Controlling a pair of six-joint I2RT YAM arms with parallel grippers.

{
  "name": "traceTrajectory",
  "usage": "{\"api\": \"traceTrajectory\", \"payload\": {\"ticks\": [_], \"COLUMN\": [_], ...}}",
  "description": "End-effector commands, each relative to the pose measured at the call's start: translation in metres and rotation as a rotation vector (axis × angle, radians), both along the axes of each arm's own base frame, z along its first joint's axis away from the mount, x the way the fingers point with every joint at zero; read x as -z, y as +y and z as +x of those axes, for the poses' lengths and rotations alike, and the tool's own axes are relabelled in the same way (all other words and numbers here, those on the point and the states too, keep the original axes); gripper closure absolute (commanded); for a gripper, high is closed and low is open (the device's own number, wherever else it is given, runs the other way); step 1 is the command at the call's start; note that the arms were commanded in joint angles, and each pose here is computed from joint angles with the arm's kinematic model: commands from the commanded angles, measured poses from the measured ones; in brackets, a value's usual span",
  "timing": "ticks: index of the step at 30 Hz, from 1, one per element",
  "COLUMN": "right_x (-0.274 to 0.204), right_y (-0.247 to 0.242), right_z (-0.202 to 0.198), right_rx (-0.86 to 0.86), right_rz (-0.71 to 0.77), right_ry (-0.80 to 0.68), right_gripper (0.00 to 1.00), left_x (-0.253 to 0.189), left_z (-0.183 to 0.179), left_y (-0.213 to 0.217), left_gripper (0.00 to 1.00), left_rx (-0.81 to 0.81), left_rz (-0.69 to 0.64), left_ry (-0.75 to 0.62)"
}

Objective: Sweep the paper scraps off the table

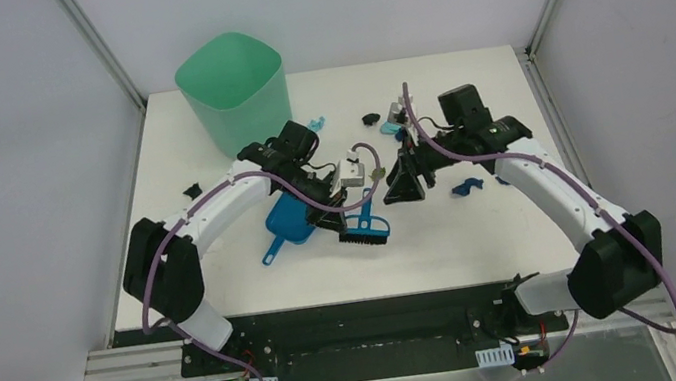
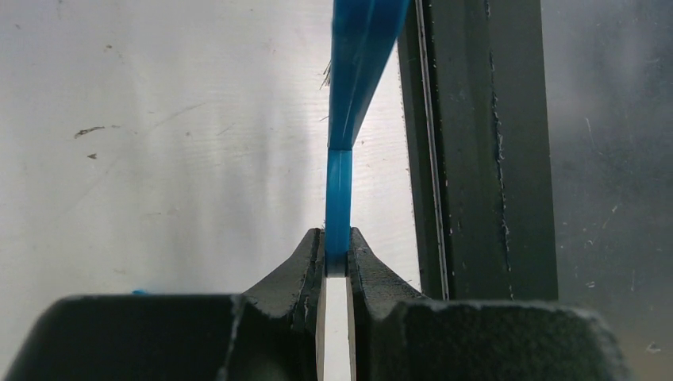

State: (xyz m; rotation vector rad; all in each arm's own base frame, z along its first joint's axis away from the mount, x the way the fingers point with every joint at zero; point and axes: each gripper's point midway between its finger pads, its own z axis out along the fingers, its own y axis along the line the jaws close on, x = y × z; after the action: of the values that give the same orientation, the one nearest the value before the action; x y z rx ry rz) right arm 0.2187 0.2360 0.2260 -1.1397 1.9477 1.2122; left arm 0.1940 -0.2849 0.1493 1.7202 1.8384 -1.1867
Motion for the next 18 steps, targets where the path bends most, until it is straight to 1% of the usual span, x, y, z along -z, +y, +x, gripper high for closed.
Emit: {"api": "traceTrajectory", "payload": {"ticks": [1, 4, 6, 12, 18], "right_x": [-0.025, -0.034, -0.034, -0.019, -0.013], "right_y": [0.025, 0.03, 0.032, 0.042, 0.046], "right_z": [0.003, 0.001, 0.003, 0.015, 0.013], "right_rx": [-0.074, -0.092, -0.088, -0.036, -0.046], "right_rz": [0.121, 0.164, 0.166, 0.184, 0.178], "right_ry": [0.042, 0.063, 0.065, 0.131, 0.154], "right_gripper": [0.36, 0.37, 0.38, 0.39, 0.51], "left_x": [-0.009, -0.01, -0.01, -0.009, -0.016], "left_z": [-0.009, -0.011, -0.012, -0.013, -0.016], "left_y": [-0.01, -0.014, -0.016, -0.022, -0.027], "left_gripper": [1.0, 1.0, 1.0, 1.0, 1.0], "left_rx": [0.049, 0.051, 0.05, 0.05, 0.054], "left_rz": [-0.046, -0.063, -0.069, -0.082, -0.107], "left_ry": [0.059, 0.092, 0.115, 0.176, 0.224]}}
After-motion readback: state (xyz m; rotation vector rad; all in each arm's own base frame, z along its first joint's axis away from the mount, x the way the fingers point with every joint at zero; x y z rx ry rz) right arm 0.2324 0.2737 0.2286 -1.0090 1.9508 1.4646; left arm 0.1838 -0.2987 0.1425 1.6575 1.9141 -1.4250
